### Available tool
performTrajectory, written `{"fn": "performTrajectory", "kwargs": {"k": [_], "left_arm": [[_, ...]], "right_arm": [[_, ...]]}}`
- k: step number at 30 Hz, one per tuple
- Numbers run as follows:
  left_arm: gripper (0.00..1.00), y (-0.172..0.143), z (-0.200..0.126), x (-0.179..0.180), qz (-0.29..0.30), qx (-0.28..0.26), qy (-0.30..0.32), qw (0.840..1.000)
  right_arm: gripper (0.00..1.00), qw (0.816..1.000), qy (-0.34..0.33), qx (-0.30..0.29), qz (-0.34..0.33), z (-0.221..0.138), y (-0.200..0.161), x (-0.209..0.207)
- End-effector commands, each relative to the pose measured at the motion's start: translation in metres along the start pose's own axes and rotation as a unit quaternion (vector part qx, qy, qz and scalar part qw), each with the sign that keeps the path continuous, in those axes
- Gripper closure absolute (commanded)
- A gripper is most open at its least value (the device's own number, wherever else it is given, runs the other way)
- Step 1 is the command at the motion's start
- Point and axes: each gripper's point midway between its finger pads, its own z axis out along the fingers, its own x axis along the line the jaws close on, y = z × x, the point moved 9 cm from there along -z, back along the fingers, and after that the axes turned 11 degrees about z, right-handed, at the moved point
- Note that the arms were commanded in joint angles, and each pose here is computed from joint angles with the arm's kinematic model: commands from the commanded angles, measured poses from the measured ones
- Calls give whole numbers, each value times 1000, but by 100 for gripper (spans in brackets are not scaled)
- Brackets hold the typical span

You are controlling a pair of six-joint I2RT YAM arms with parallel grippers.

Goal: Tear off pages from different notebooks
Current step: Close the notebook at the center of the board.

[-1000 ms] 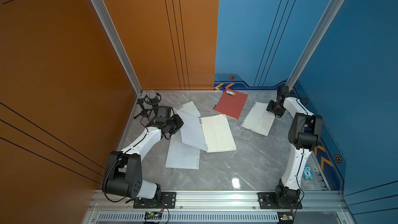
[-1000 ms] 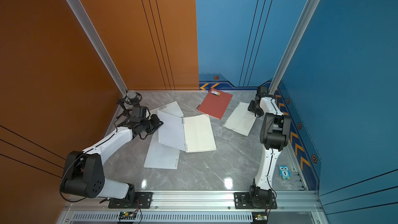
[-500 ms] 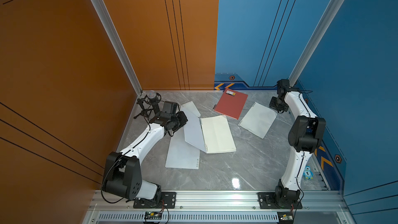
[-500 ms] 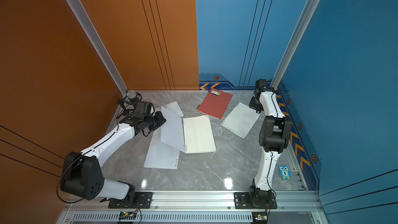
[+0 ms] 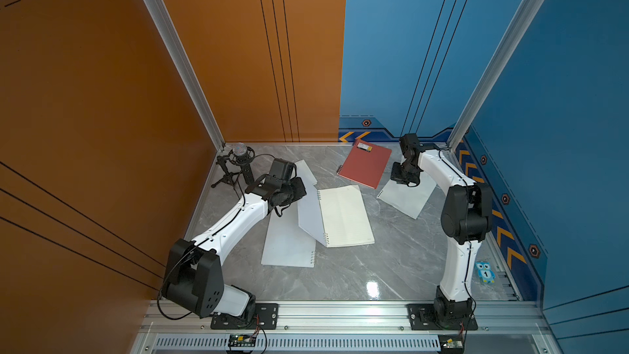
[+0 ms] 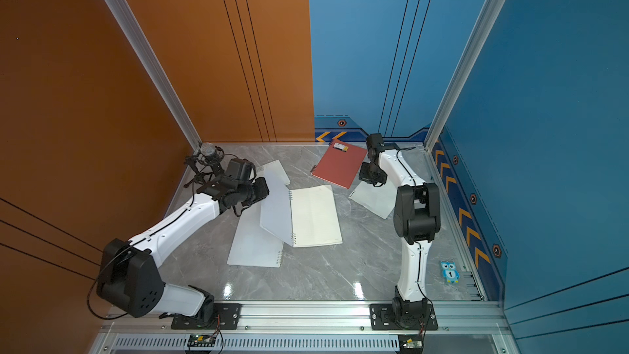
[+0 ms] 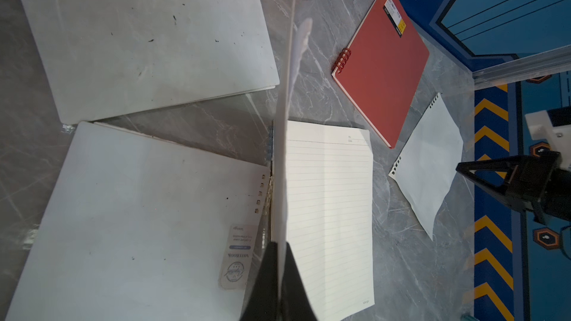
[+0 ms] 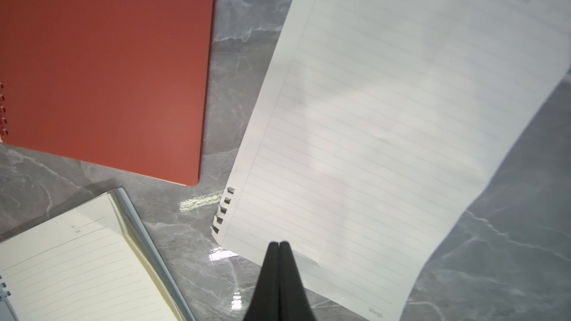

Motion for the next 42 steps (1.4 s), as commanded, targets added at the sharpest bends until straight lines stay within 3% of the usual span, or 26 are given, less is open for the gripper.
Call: {"fn": "performTrajectory", "kwargs": {"k": [1, 8, 13, 15, 18, 21, 28, 33, 38, 42], "left_arm": [[84, 2, 4, -16, 43, 11, 12, 999], [63, 5, 25, -52, 69, 33, -25, 997], [39, 5, 29, -57, 70, 43, -35, 996], [23, 5, 29, -57, 70, 42, -34, 996], [8, 8, 29, -59, 70, 40, -38, 996], [0, 10, 33, -66, 69, 44, -51, 995], [2, 11, 40, -96, 85, 51, -81, 992], [2, 9, 47, -115, 91, 66, -109, 988], [2, 8, 50, -116, 92, 70, -110, 987], [2, 9, 48, -110, 87, 67, -105, 988]], "right_arm": [[100, 999, 33, 24, -18, 9, -27, 22], [96, 999, 25, 35, -34, 30, -51, 28], [75, 999, -15, 37, -22, 42, -50, 5], [73, 999, -30, 35, -13, 44, -49, -8], [69, 999, -42, 31, 5, 43, -44, -28], [67, 998, -48, 28, 30, 43, -38, -51], [55, 994, -71, 25, 83, 44, -18, -104], [46, 990, -98, -17, 101, 18, -7, -125], [31, 994, -72, -64, 51, -9, -18, -90], [27, 994, -72, -77, 5, 0, -25, -55]]}}
